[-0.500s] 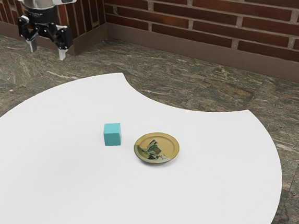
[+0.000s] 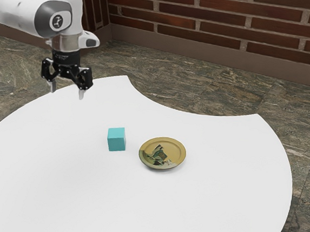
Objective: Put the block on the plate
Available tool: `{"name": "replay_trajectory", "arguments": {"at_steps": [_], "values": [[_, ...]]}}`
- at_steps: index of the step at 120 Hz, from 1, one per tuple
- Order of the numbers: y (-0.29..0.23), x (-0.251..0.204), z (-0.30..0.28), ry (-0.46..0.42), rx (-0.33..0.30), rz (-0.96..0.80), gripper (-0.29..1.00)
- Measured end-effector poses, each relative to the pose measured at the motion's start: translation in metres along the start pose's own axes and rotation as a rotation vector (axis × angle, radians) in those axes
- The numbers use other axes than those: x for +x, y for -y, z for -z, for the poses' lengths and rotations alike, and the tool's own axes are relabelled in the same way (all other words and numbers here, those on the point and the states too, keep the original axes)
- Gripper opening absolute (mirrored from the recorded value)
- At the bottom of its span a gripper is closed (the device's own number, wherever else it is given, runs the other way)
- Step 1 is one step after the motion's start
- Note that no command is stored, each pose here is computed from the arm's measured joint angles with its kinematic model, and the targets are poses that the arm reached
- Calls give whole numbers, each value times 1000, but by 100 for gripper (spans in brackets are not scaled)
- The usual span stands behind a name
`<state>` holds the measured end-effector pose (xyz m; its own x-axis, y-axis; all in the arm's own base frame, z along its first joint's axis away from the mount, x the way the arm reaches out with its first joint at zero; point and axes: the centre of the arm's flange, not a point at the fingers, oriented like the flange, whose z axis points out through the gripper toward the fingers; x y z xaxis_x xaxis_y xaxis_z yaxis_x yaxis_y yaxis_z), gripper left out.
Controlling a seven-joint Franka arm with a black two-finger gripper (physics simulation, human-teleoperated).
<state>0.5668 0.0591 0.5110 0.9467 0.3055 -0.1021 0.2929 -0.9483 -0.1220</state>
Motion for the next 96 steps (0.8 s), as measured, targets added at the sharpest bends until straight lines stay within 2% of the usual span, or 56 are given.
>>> {"name": "replay_trajectory", "arguments": {"at_steps": [19, 39, 68, 96], "values": [[-31, 23, -56, 50, -75, 52, 70], [-50, 46, -100, 51, -108, 122, 70], [-76, 69, -145, 40, -107, 170, 70], [-91, 103, -160, -13, -106, 183, 70]]}}
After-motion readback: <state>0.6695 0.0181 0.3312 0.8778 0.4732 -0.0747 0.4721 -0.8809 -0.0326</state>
